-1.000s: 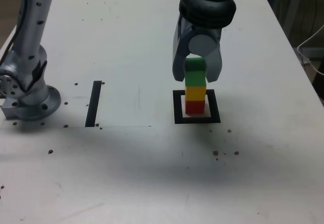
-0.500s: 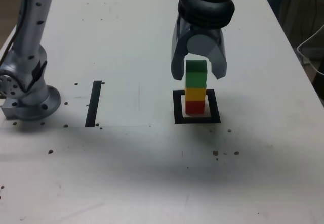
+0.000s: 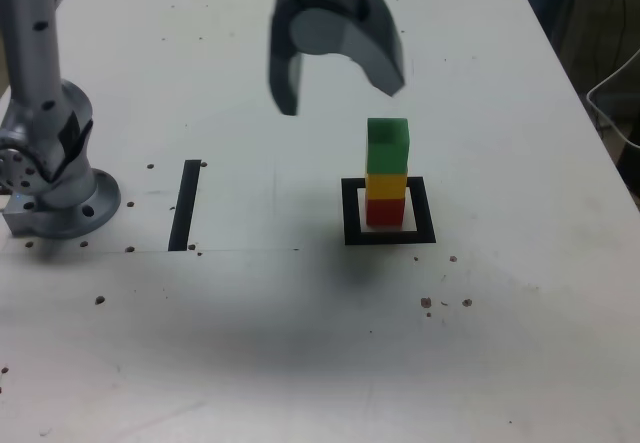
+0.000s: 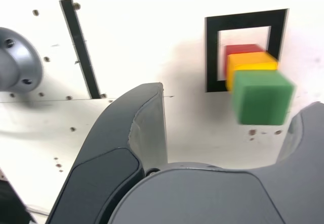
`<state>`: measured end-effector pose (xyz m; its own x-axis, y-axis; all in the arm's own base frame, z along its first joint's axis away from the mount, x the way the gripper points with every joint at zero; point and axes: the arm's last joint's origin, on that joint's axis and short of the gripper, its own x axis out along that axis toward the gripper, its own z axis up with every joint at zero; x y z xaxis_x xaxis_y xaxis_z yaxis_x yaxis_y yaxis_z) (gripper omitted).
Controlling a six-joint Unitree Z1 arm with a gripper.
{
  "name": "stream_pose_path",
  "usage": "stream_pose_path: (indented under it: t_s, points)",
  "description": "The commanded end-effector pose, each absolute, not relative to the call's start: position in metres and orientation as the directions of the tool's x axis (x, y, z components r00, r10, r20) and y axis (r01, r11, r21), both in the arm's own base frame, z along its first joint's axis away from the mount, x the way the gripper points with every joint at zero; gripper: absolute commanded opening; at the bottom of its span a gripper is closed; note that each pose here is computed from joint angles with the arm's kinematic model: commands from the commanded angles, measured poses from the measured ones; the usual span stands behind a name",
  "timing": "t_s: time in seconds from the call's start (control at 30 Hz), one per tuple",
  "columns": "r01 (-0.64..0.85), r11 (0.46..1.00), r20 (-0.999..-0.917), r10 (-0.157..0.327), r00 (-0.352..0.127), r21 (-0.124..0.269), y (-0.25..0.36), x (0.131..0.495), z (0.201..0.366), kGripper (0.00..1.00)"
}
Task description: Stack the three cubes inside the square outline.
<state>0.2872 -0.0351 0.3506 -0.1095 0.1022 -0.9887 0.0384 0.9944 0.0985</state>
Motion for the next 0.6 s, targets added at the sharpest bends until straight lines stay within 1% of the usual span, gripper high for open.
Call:
stream_pose_path:
  t_s: [0.0,0.17,0.37,0.57]
  points:
    - [0.045,0.995,-0.9873,0.098,-0.125,0.093,-0.035,0.277,0.351,1.0]
    - [0.051,0.995,-0.9823,0.088,-0.165,0.081,-0.029,0.252,0.337,1.0]
    - [0.046,0.997,-0.9797,0.065,-0.19,0.058,-0.02,0.217,0.311,1.0]
    - [0.044,0.998,-0.9755,0.057,-0.212,0.049,-0.018,0.189,0.286,1.0]
